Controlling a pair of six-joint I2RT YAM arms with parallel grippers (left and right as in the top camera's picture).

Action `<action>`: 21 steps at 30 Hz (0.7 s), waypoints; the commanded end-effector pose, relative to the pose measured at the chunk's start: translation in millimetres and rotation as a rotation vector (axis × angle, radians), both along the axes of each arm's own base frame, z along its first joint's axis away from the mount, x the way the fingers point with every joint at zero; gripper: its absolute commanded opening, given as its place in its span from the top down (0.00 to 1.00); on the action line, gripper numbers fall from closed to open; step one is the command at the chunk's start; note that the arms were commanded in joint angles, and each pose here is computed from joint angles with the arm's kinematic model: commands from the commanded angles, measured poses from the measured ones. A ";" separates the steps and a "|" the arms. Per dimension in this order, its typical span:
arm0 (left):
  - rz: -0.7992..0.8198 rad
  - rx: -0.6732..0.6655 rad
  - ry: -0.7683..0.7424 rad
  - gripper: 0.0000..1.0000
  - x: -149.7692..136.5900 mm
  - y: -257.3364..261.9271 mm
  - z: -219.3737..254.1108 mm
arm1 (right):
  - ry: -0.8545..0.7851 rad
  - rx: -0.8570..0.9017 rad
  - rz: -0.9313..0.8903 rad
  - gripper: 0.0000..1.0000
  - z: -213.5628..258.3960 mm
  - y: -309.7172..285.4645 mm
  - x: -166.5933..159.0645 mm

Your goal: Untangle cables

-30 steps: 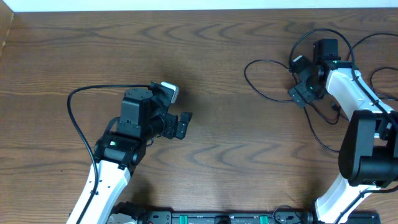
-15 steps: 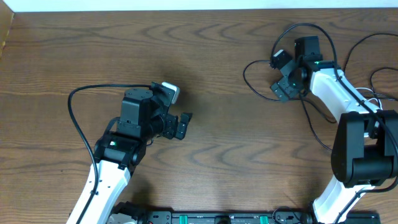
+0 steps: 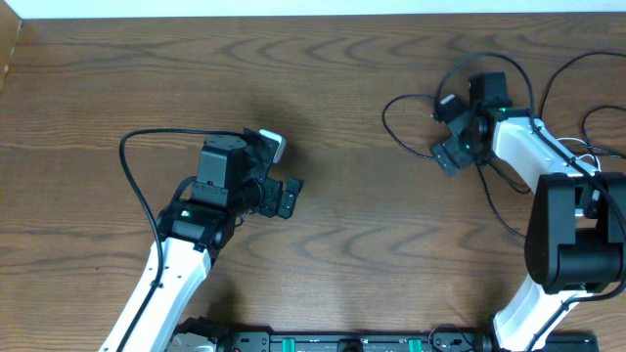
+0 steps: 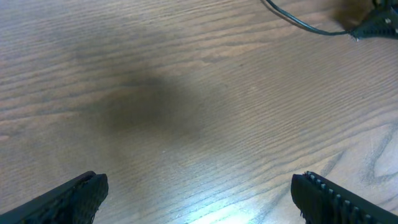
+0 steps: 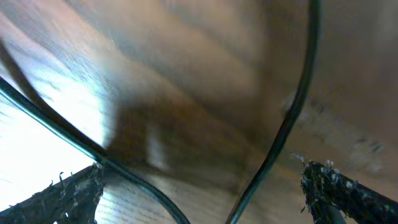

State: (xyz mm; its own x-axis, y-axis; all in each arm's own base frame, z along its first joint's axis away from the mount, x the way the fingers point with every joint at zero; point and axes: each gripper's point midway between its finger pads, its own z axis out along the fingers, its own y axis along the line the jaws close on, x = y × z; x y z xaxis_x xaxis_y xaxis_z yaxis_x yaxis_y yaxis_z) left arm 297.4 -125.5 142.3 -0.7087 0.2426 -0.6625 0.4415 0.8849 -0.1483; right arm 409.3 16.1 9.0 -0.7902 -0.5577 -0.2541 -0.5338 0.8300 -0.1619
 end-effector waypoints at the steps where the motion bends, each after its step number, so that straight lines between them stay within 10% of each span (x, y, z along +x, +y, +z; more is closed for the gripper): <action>1: -0.017 0.001 -0.004 0.00 -0.2 -0.9 0.0 | 0.014 0.000 -0.025 0.01 -10.7 -5.9 -9.4; 9: -0.017 0.000 -0.003 0.00 -0.2 -0.9 -0.1 | -0.045 0.002 -0.031 0.02 -28.3 -8.5 -10.2; 21: -0.017 0.000 -0.003 0.00 -0.2 -0.9 -0.1 | -0.105 0.003 -0.061 0.78 -48.6 -19.9 -18.3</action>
State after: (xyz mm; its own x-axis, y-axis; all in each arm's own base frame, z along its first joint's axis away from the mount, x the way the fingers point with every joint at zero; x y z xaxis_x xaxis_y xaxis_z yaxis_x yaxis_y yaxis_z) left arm 297.5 -125.6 142.1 -0.7092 0.2427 -0.6619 0.4414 0.8849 -0.1484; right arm 424.9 14.6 0.8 -0.7180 -0.5120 -0.4716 -0.4693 0.8564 -0.2153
